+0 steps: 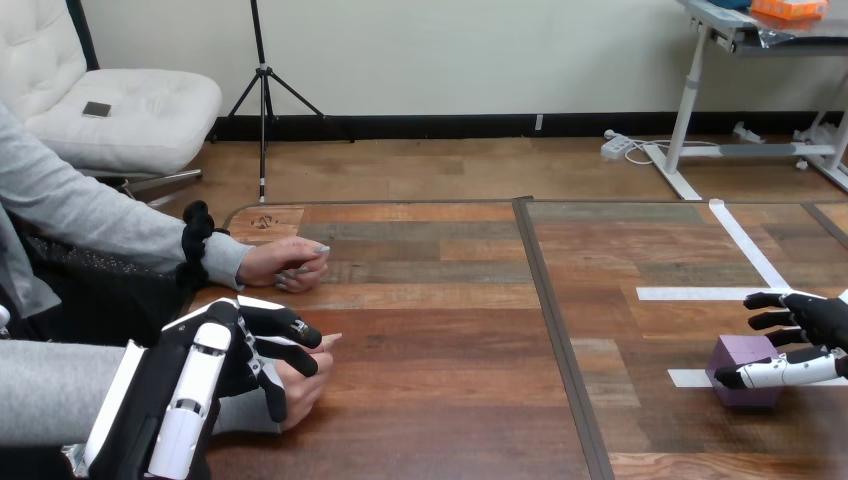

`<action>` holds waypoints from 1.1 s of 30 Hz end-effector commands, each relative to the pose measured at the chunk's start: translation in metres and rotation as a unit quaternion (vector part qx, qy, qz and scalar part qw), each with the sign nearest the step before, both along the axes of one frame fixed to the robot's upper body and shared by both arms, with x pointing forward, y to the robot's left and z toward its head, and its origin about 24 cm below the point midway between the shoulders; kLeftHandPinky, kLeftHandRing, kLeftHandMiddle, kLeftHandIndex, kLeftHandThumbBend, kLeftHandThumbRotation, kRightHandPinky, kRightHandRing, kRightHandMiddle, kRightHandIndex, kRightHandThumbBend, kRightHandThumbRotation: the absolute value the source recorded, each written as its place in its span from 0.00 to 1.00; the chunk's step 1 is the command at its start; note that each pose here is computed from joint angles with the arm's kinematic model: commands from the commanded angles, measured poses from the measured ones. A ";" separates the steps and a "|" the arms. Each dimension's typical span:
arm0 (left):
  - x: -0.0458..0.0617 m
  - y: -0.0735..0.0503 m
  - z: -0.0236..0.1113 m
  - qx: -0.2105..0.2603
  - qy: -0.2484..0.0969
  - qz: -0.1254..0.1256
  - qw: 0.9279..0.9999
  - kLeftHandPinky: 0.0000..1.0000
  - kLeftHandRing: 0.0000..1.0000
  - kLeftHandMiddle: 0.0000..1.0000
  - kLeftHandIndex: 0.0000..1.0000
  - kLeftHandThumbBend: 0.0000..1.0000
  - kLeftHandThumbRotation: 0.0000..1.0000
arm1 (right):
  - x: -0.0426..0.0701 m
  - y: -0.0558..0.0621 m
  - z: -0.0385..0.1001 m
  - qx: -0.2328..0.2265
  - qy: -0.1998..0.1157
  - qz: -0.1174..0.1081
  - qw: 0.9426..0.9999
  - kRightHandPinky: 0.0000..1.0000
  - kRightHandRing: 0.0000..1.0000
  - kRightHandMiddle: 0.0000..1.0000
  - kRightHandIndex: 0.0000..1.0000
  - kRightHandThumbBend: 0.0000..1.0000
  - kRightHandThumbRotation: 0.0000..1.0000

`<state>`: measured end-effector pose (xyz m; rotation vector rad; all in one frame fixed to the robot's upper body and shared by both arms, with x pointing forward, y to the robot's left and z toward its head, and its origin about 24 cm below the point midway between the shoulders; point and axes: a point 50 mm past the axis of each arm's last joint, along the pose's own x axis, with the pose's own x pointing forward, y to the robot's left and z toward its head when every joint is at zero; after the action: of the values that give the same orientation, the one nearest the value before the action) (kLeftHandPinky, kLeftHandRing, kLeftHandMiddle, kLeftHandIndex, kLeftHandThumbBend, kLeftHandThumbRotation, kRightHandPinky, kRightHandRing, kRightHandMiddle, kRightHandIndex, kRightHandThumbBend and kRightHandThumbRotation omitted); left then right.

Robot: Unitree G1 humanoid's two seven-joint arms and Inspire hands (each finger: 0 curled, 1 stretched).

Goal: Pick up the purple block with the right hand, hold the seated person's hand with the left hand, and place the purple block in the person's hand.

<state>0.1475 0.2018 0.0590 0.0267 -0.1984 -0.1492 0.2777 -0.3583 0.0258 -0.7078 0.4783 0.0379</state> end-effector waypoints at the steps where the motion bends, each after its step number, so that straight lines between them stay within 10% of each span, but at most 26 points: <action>1: 0.009 -0.003 0.014 0.005 -0.045 -0.005 0.999 0.20 0.49 0.55 0.50 0.07 0.98 | 0.009 0.011 0.004 0.019 -0.017 0.024 0.999 0.81 0.84 0.83 0.84 1.00 0.01; 33: 0.008 -0.003 0.015 0.001 -0.045 -0.005 0.999 0.20 0.46 0.54 0.48 0.08 0.98 | 0.011 0.011 0.008 0.004 -0.021 0.034 0.999 0.75 0.75 0.77 0.77 1.00 0.00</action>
<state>0.1476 0.2015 0.0587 0.0294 -0.1977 -0.1381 0.2782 -0.3567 0.0266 -0.7233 0.4690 0.0634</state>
